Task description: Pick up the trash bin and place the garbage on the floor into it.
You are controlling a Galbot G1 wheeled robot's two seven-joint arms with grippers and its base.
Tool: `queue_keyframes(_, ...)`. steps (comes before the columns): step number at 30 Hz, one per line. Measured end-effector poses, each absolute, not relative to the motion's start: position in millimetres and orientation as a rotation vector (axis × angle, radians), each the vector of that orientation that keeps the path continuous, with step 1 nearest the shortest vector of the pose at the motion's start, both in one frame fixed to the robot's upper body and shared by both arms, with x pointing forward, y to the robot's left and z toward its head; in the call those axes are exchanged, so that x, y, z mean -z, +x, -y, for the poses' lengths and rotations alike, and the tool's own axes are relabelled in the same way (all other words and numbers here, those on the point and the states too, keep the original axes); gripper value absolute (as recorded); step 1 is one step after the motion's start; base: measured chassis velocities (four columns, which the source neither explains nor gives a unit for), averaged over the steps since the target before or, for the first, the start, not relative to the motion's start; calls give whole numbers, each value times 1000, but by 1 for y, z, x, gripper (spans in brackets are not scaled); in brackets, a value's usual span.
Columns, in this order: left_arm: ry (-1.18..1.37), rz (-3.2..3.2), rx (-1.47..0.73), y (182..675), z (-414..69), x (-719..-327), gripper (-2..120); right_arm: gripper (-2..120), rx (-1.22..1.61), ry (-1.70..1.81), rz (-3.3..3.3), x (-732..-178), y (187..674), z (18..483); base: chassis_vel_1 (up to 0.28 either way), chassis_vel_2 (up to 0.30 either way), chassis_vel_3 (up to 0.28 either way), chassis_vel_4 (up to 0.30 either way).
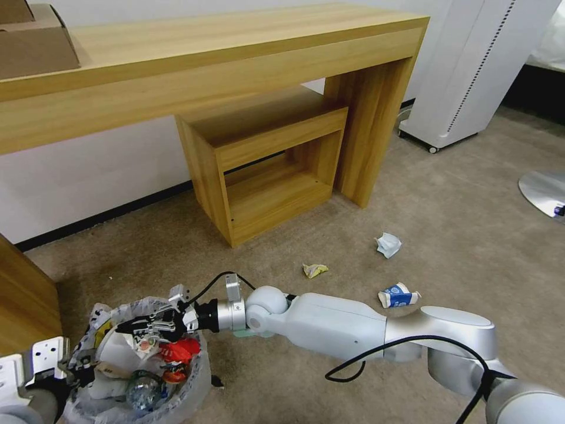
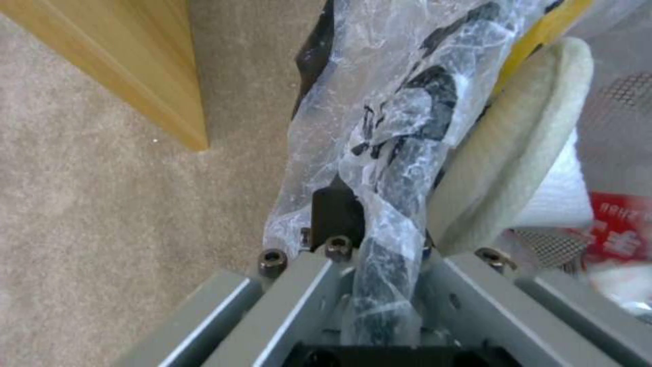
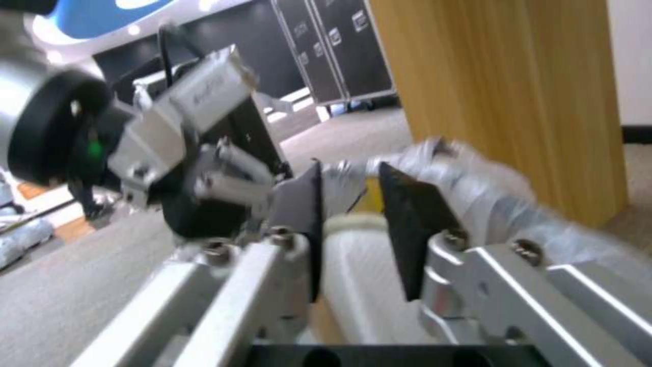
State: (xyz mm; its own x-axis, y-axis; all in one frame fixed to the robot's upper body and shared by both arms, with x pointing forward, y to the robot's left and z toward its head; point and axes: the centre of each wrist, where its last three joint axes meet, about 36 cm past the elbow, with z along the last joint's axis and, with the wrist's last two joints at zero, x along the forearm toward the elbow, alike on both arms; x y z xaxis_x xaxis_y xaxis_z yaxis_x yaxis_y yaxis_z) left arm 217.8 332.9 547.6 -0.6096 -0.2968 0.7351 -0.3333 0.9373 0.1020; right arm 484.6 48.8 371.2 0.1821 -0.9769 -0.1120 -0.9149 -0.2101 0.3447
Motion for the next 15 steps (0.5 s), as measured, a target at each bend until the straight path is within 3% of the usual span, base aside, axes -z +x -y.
queue_keyframes(8,446,2264,-47,217,-333,-547,0,52,501,2243,1905,-394,497,-48,0,0,0,0)
queue_keyframes(15,444,2272,-19,213,-334,-545,0,82,619,2133,2281,-473,537,-15,0,0,0,0)
